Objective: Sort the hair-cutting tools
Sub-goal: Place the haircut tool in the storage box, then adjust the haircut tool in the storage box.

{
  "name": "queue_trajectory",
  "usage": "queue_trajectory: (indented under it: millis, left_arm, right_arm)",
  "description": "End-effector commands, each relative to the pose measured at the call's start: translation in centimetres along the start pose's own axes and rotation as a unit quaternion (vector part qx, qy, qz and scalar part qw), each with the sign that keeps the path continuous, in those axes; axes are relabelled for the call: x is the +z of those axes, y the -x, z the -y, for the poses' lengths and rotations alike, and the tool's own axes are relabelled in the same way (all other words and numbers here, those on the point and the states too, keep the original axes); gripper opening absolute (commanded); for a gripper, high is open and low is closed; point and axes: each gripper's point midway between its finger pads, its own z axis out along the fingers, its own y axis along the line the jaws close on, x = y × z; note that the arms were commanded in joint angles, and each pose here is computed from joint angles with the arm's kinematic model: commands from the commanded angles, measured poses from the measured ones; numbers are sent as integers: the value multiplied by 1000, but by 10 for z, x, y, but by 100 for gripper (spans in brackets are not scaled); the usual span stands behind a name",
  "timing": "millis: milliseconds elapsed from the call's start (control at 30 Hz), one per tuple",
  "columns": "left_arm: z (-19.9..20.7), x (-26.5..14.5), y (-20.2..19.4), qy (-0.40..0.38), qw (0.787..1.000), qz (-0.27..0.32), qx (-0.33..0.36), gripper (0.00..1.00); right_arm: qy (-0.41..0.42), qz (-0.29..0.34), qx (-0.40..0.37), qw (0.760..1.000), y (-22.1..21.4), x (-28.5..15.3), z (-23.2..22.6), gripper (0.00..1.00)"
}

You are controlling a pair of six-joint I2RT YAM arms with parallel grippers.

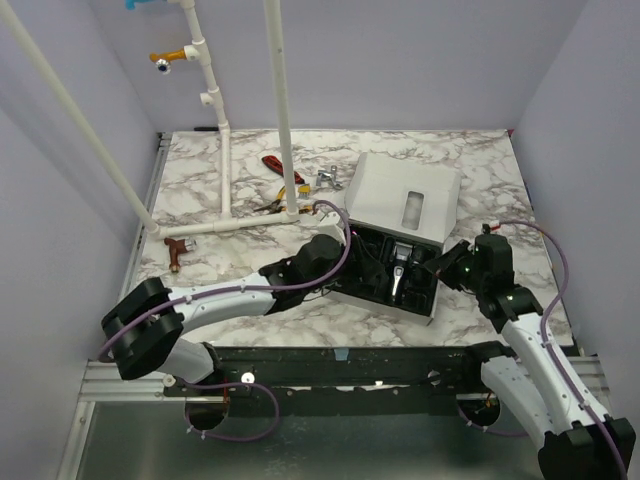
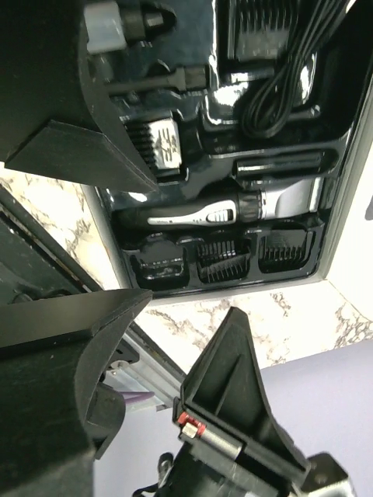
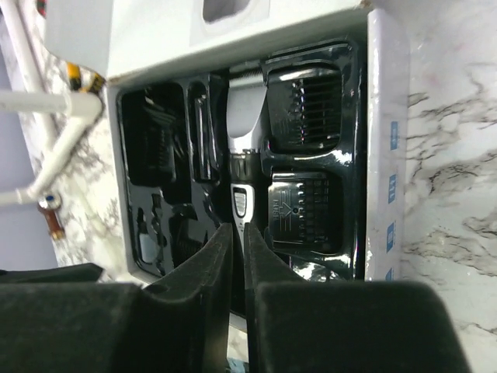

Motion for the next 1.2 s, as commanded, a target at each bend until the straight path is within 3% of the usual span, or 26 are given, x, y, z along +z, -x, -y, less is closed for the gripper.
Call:
queue_trajectory:
  millis: [0,367,667,767,867,933,1167]
  left_arm:
    - [-23,-25,10,36,998,41,28,53]
    - [-58,-59,6,63,995,74,32,53]
    - [-68,-62,-1,69,994,73,37,53]
    - [-68,-64,1,66,994,76,39,53]
    - [-68,-70,7,66,993,91,42,53]
    - [-70,-74,14,66,992,102,38,54]
    - [-90,-78,23,90,991,99,30,54]
  right_arm:
    - [28,-68,-29,997,-27,11,-1,12]
    - [-14,-98,-11,995,-49,29,28,8]
    - [-48,-72,-3,996,-41,37,41,8]
    - [-15,-68,-9,998,-36,32,25,8]
    - [43,-28,-12,999,-19,20,-2,9]
    - [35,-17,-13,999,-12,18,-3,9]
    - [-46,-86,17,995,-44,38,36,8]
